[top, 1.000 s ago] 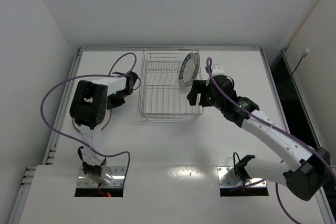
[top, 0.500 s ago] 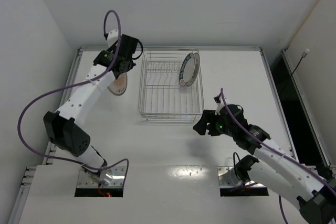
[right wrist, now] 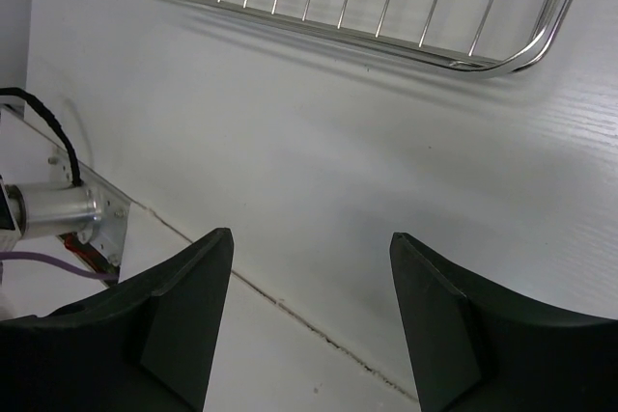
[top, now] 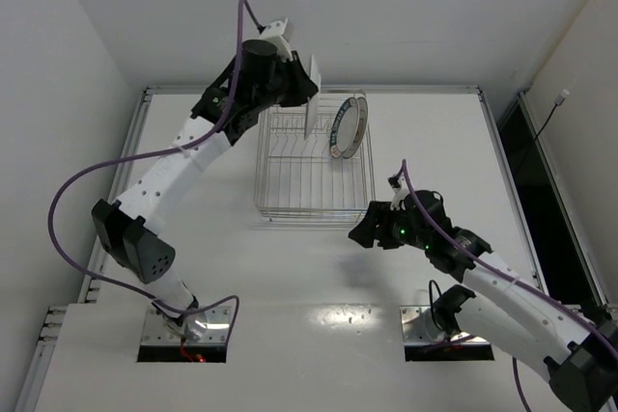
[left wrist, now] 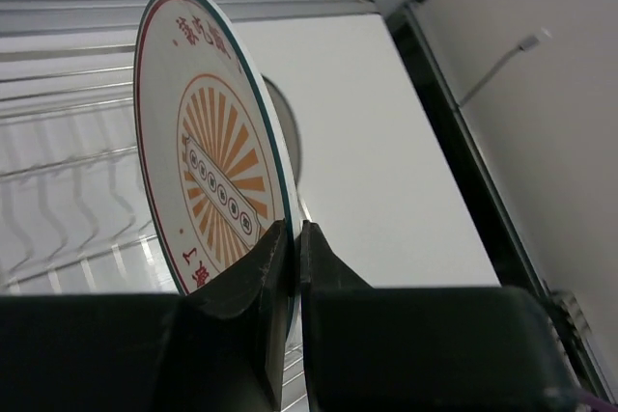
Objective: Load the plates into the dish rack
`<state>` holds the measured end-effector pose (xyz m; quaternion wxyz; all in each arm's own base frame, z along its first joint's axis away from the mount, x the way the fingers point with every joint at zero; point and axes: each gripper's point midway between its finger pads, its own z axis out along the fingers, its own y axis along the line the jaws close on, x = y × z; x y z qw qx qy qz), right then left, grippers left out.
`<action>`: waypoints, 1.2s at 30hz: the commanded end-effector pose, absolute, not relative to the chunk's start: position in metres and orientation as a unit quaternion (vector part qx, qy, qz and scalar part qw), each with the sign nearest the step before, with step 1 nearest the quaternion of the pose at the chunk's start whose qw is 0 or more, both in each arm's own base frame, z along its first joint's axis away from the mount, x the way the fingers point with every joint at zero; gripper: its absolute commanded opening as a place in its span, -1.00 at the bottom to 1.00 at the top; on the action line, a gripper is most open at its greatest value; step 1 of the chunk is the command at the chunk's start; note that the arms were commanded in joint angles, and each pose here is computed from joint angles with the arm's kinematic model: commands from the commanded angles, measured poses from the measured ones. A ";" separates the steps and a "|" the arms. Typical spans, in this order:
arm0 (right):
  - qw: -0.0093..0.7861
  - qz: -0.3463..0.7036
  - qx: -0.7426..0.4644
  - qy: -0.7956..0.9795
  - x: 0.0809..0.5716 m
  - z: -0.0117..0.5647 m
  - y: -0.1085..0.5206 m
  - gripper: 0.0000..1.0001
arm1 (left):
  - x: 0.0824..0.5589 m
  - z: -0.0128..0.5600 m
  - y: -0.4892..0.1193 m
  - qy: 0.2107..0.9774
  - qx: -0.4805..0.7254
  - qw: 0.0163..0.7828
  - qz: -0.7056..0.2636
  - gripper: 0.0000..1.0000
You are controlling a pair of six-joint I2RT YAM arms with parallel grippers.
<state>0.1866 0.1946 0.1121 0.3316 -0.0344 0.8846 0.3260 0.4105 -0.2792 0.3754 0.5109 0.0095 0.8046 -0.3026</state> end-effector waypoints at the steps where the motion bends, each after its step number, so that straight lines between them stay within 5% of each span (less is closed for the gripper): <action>1: 0.337 0.346 -0.044 0.874 0.190 0.119 0.203 0.26 | 0.407 0.404 -0.328 0.732 0.108 0.530 -0.414 -1.00; 10: 0.342 0.347 -0.048 0.872 0.191 0.120 0.204 0.26 | 0.432 0.388 -0.355 0.713 0.115 0.521 -0.455 -1.00; 36: 0.339 0.345 -0.058 0.873 0.191 0.117 0.205 0.26 | 0.483 0.326 -0.351 0.754 -0.001 0.536 -0.380 -1.00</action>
